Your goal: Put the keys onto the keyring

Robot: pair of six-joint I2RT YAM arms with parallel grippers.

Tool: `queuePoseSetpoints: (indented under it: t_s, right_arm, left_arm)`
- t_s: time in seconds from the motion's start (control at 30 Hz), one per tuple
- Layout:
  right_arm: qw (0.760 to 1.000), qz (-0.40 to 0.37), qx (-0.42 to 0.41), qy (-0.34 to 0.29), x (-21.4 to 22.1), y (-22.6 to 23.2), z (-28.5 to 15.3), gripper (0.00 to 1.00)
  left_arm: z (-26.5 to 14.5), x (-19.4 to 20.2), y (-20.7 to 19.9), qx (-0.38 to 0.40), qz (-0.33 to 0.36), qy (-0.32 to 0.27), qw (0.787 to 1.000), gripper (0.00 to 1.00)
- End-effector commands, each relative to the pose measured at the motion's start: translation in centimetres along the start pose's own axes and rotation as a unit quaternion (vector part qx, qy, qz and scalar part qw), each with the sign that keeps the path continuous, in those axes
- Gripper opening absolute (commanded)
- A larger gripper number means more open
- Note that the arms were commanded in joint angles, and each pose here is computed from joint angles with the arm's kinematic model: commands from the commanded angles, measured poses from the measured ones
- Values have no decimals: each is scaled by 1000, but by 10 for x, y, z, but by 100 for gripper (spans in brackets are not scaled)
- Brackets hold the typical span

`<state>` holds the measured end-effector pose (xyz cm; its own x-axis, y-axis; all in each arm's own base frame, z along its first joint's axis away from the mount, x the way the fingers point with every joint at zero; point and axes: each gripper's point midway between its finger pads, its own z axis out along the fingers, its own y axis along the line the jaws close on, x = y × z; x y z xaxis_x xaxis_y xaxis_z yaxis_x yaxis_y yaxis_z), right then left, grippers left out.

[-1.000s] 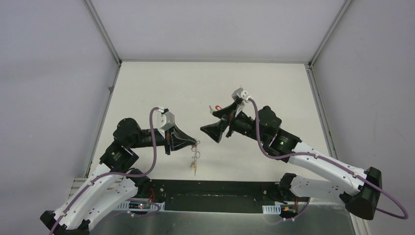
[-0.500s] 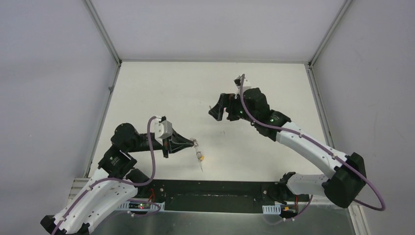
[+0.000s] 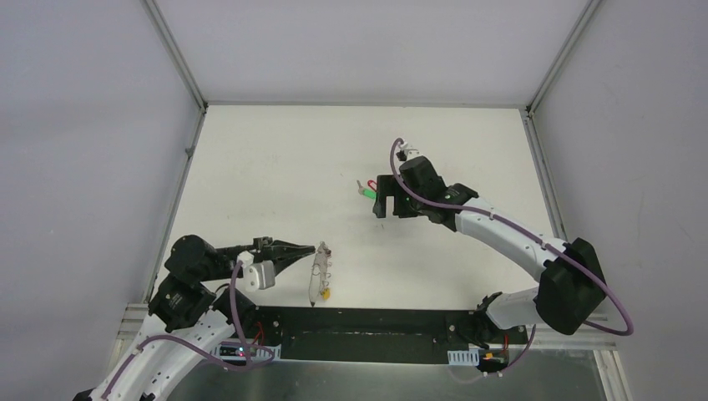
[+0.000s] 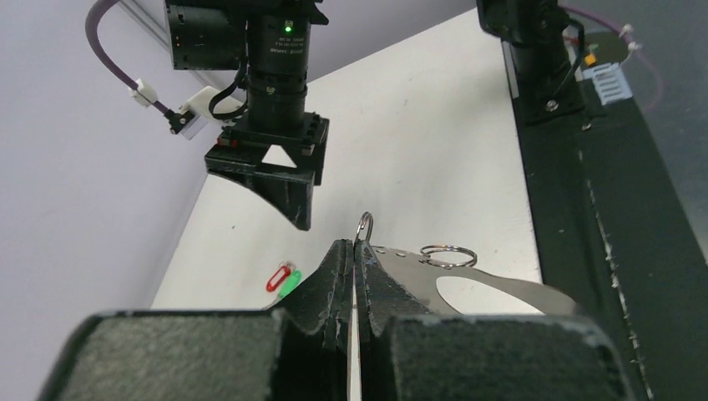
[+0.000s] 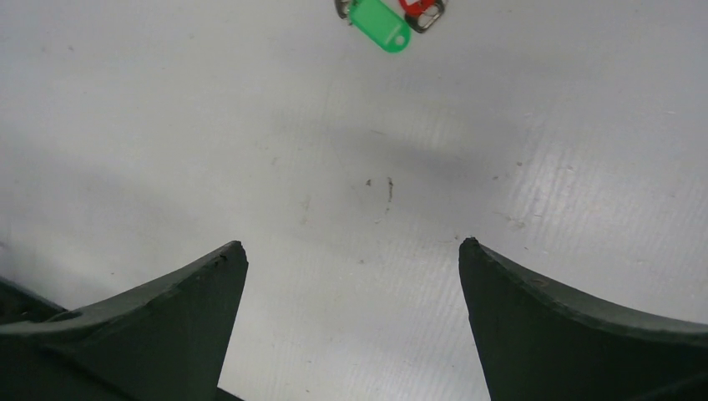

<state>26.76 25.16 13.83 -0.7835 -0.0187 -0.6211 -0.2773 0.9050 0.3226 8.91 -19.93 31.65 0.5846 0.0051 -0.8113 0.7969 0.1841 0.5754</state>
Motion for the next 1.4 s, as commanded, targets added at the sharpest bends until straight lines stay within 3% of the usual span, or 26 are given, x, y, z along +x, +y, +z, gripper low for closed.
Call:
queuePoseSetpoints:
  t_s: [0.0, 0.17, 0.27, 0.4, 0.57, 0.73, 0.97, 1.1, 1.37]
  right_arm:
    - [998, -31, 51, -15, -13, -18, -4, 100]
    - [998, -41, 33, 17, -5, -11, 3, 100]
    - [997, -38, 43, 60, -2, -9, 17, 100]
    - [988, -36, 87, 121, -2, -18, 42, 97]
    - [978, -19, 104, 180, -11, -27, 79, 83]
    - [976, 21, 66, 208, -23, -20, 109, 67]
    - [979, 31, 38, 196, -41, -12, 126, 46]
    - [982, 23, 7, 187, -51, -1, 132, 39]
    - [980, 18, 24, 196, -55, -6, 154, 26]
  left_arm:
    - [-6, -4, 10, -8, 86, 16, 996, 0]
    - [-6, 1, 17, -22, 51, 39, 998, 0]
    - [-4, 9, 24, -54, -47, 64, 995, 0]
    - [-1, 28, 30, -99, -170, 94, 976, 0]
    - [4, 41, 24, -114, -278, 106, 948, 0]
    - [8, 46, 17, -116, -343, 106, 926, 0]
    - [4, 50, 15, -134, -361, 105, 917, 0]
    - [1, 51, 16, -142, -352, 103, 920, 0]
    - [0, 50, 16, -142, -342, 102, 923, 0]
